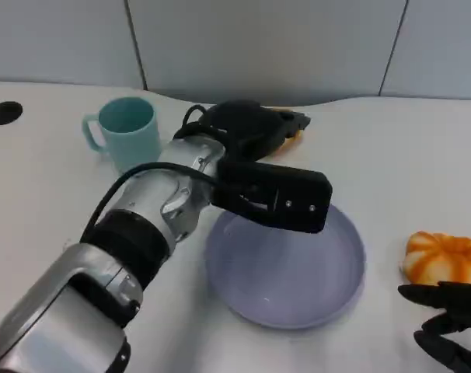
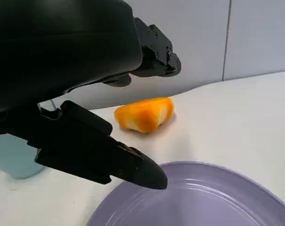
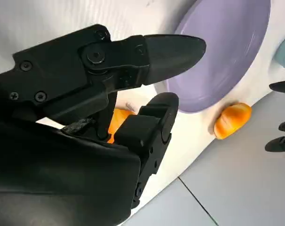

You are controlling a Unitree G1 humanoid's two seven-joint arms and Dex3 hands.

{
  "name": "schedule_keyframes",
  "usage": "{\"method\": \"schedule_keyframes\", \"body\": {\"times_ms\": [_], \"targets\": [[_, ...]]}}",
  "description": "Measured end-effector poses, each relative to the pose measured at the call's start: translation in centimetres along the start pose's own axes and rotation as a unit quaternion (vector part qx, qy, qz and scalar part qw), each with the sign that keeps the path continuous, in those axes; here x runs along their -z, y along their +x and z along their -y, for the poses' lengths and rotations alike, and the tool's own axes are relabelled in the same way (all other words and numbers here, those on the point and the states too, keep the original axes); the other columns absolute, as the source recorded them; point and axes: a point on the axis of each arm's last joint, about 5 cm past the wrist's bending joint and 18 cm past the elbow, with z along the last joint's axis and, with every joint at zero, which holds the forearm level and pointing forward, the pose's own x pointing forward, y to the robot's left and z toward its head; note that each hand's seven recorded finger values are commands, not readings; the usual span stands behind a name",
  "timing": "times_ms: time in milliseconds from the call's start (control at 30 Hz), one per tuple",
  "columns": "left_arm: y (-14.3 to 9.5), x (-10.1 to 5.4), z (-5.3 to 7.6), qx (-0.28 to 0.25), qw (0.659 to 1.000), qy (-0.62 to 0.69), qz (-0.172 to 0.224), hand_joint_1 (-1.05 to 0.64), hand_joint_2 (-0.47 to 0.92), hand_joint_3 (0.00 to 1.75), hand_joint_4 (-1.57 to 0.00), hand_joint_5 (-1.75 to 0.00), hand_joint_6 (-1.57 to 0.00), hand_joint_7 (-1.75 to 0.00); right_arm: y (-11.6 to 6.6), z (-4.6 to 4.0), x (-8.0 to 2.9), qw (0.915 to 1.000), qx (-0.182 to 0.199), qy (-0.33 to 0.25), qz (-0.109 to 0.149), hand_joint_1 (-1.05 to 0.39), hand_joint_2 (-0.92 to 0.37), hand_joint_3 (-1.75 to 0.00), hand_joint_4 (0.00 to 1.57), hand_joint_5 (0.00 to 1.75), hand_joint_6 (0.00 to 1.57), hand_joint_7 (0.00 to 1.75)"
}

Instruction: Grasp the bread from the table and place it into the plate.

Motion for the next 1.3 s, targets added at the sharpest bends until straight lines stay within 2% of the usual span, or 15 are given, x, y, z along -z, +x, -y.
{"method": "schedule_keyframes", "body": {"times_ms": [133, 267, 667, 1000, 1300], "targets": [[0.0, 0.3, 0.2, -0.009, 1.0, -0.004, -0.008, -0.64, 0.87, 0.0, -0.12, -0.33, -0.25, -0.01, 0.0, 0.01, 0.0, 1.0, 0.001, 0.001, 0.003, -0.25, -0.92, -0.31, 0.65, 0.79, 0.86, 0.02], [0.0, 0.3, 0.4, -0.035, 0.999, -0.014, -0.016, -0.63, 0.88, 0.0, -0.11, -0.33, -0.25, -0.01, 0.0, 0.02, 0.0, 1.0, 0.001, 0.0, 0.003, -0.25, -0.92, -0.31, 0.65, 0.78, 0.85, 0.01], [0.2, 0.4, 1.4, -0.065, 0.997, -0.025, -0.035, -0.63, 0.86, 0.0, -0.09, -0.38, -0.21, 0.0, 0.0, 0.05, 0.0, 1.0, 0.001, -0.001, 0.003, -0.26, -0.92, -0.31, 0.66, 0.78, 0.86, 0.01], [0.3, 0.7, 2.1, -0.108, 0.992, -0.025, -0.057, -0.53, 0.88, 0.0, -0.06, -0.45, -0.25, -0.02, 0.1, 0.06, 0.0, 1.0, 0.001, -0.001, 0.004, -0.26, -0.92, -0.31, 0.65, 0.78, 0.85, 0.01], [0.3, 0.8, 2.3, -0.137, 0.988, -0.026, -0.063, -0.52, 0.91, 0.01, -0.04, -0.52, -0.25, -0.01, 0.1, 0.07, 0.0, 1.0, 0.001, -0.001, 0.005, -0.25, -0.92, -0.3, 0.67, 0.79, 0.86, 0.01]]}}
